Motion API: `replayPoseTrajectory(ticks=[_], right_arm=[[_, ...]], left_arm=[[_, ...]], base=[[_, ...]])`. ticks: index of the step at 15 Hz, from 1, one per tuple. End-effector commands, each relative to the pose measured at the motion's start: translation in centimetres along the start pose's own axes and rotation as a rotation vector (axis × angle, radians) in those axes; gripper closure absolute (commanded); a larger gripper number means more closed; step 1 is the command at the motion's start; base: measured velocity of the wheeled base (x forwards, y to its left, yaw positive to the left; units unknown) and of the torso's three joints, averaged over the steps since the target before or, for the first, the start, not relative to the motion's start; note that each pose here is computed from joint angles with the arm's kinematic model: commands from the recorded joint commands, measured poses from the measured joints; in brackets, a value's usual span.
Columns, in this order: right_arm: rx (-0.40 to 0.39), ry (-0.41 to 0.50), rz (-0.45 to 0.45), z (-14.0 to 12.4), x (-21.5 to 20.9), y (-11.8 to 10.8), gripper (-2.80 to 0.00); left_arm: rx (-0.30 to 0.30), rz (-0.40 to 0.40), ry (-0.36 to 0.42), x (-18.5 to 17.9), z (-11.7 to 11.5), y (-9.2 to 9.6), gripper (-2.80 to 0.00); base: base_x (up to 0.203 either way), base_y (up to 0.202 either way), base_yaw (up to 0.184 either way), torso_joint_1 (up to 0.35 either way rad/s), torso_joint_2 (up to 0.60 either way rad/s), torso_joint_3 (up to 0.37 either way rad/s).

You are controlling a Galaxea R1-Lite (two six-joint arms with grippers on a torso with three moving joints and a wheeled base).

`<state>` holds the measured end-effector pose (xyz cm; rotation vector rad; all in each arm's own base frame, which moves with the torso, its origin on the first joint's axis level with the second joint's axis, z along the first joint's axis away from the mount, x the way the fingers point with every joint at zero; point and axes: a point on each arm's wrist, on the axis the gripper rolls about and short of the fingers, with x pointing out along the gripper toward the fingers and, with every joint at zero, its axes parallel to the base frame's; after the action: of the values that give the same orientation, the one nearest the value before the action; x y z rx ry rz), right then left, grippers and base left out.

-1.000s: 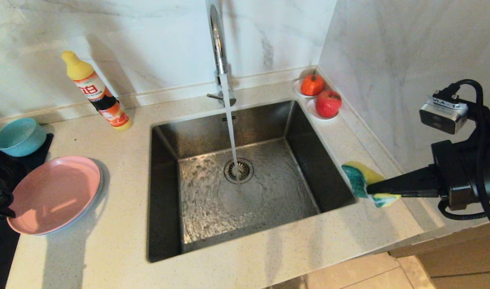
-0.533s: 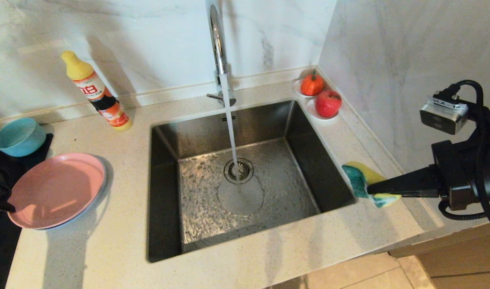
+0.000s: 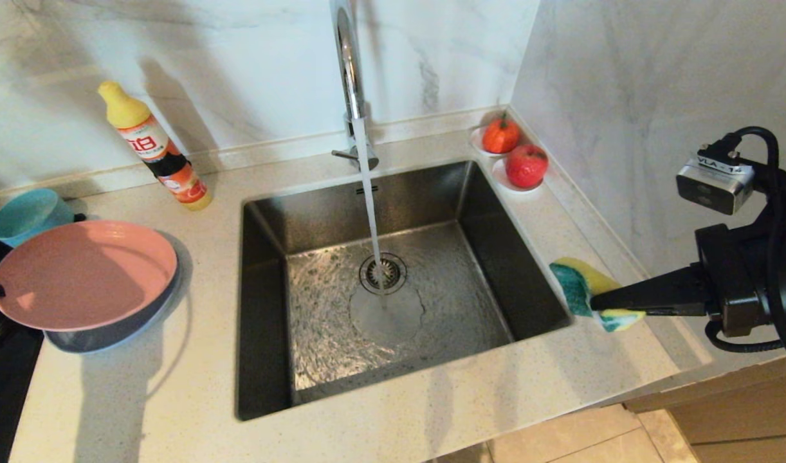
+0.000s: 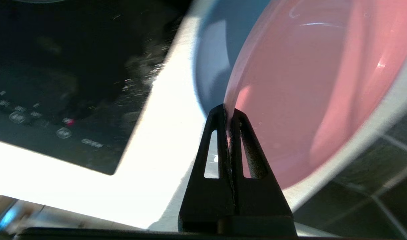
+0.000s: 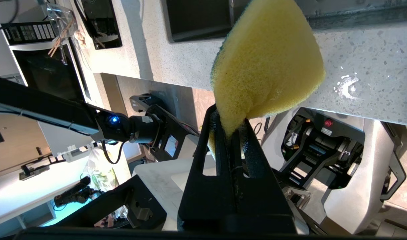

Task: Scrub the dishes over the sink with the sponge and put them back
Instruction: Wash the plate

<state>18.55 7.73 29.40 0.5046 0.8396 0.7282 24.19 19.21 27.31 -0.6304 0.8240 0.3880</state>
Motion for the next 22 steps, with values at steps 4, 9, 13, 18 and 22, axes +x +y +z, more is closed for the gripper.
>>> replayPoseTrajectory(ticks=[4,9,13,18,22], right_arm=[[0.007,0.009,0.0,-0.1,0.1,-0.1,0.0],[0.004,0.005,0.002,-0.1,0.0,0.0,0.0],[-0.001,-0.004,0.006,0.0,-0.3,0.2,0.0],[-0.005,-0.017,0.008,0.0,-0.6,0.4,0.0],[0.004,-0.029,-0.004,0.2,-0.7,0.0,0.0]], left_arm=[[0.026,-0.089,-0.101,-3.8,0.0,-1.6,0.0],[0.073,-0.206,-0.086,-7.1,-2.3,-3.9,0.0],[0.203,-0.317,-0.02,-9.2,-5.8,-8.0,0.0],[0.323,-0.4,0.136,-8.6,-9.8,-12.3,0.0],[0.344,-0.362,0.181,-5.1,-10.8,-15.8,0.0]], base=[[0.0,0.0,0.0,0.0,0.0,0.0],[0.0,0.0,0.0,0.0,0.0,0.0],[0.0,0.0,0.0,0.0,0.0,0.0],[0.0,0.0,0.0,0.0,0.0,0.0],[0.0,0.0,0.0,0.0,0.0,0.0]])
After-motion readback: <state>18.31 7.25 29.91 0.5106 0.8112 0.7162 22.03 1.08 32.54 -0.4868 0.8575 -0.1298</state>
